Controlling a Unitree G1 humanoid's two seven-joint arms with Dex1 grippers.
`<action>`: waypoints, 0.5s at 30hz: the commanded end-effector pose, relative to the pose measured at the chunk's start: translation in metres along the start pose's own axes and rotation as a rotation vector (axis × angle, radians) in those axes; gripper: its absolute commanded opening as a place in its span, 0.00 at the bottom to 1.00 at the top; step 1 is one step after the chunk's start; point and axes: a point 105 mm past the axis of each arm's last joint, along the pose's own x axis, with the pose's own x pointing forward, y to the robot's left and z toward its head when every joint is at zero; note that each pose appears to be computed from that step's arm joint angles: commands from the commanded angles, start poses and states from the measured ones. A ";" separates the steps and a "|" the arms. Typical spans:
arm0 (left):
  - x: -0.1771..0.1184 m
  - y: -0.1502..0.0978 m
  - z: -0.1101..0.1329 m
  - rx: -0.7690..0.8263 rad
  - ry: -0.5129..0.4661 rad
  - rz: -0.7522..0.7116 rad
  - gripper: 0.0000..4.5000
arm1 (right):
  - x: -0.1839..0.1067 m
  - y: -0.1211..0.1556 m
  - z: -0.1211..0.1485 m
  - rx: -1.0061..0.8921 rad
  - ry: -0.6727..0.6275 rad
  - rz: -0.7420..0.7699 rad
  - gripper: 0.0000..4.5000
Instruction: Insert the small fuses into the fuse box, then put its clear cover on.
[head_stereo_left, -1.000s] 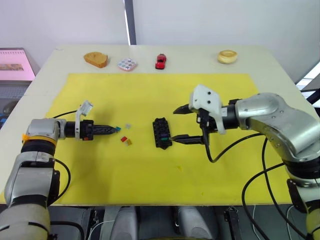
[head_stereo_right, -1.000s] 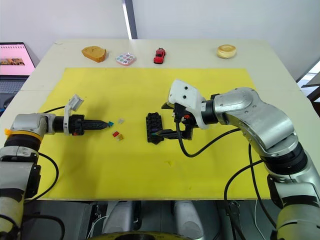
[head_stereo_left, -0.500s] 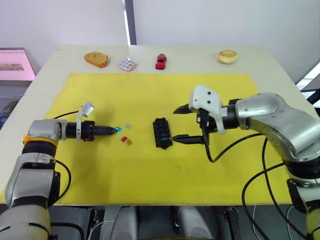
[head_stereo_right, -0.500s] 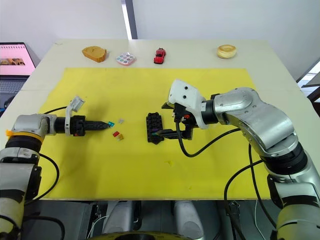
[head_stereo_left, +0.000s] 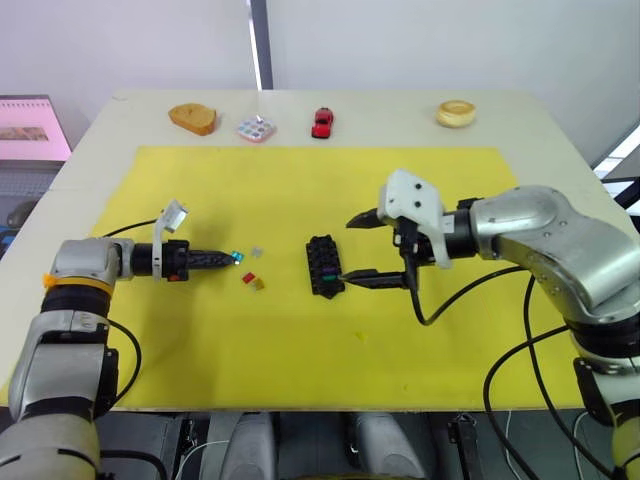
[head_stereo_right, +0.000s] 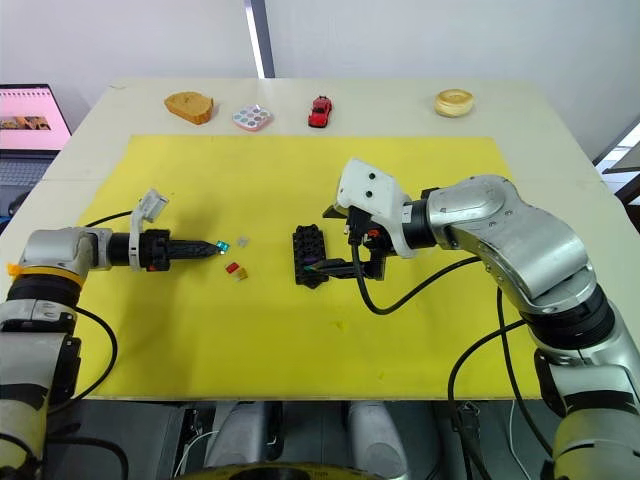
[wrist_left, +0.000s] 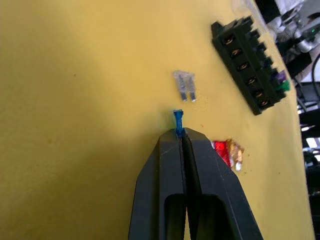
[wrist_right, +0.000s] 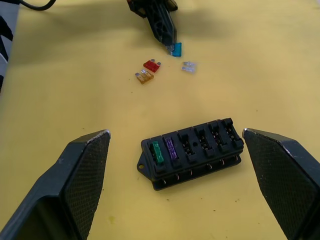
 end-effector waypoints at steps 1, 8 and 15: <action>-0.005 -0.035 0.034 0.143 -0.075 -0.100 0.02 | -0.009 0.003 0.009 -0.005 -0.029 -0.002 1.00; 0.015 -0.120 0.061 0.401 -0.090 -0.338 0.02 | -0.031 0.003 0.039 0.193 -0.150 0.083 1.00; 0.035 -0.171 0.069 0.546 -0.106 -0.488 0.02 | -0.045 0.007 0.059 0.343 -0.195 0.185 1.00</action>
